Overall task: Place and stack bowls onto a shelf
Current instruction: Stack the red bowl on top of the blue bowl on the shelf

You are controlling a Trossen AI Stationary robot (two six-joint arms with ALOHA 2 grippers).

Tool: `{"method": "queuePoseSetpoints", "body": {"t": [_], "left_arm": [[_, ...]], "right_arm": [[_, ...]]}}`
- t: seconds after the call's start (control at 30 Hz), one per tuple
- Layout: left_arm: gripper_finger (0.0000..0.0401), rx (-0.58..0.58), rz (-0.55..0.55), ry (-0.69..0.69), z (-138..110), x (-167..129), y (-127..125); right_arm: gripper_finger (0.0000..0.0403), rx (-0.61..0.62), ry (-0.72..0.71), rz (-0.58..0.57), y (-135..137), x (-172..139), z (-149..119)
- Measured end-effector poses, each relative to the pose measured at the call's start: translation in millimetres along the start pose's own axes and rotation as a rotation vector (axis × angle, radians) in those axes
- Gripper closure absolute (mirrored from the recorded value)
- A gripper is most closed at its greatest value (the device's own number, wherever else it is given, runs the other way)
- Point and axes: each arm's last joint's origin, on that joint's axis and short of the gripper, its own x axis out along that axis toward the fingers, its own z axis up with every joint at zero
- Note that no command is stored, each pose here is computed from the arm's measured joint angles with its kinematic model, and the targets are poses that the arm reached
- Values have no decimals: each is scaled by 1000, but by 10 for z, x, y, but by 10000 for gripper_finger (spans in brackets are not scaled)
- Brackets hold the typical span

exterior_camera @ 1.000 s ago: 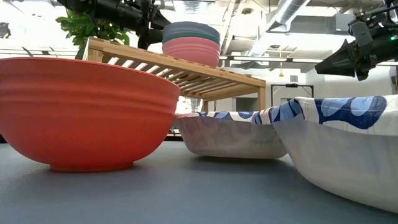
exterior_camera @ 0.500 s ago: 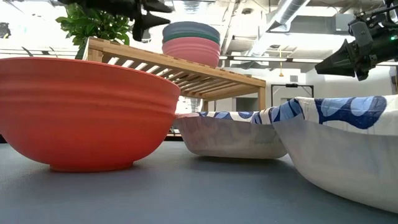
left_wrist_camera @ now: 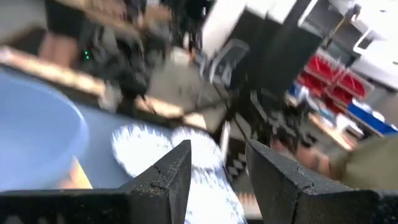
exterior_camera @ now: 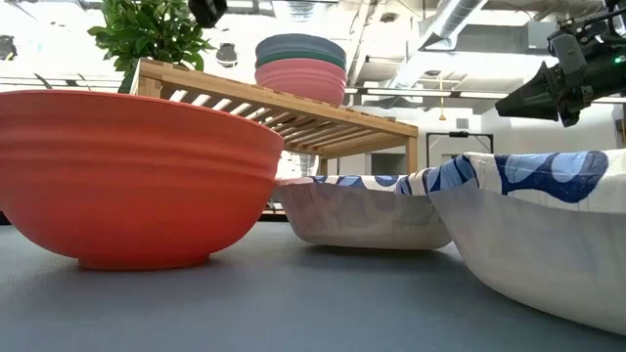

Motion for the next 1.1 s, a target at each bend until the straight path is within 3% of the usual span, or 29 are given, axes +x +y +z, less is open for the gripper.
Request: {"method": "queuePoseSetpoints", "body": {"t": [0.2, 0.4, 0.63, 0.83, 1.1], "left_arm": [[264, -125, 73, 209, -380, 161, -245], [264, -239, 127, 294, -627, 211, -530], [264, -298, 143, 289, -798, 207, -846], [264, -266, 195, 270, -919, 247, -974], [264, -253, 111, 207, -1056, 636, -1060]], "right_arm": [[259, 0, 0, 1, 0, 0, 0], [259, 0, 1, 1, 0, 0, 0], [259, -2, 2, -1, -1, 0, -2], [259, -3, 3, -1, -1, 0, -4], [259, -2, 3, -1, -1, 0, -3]]}}
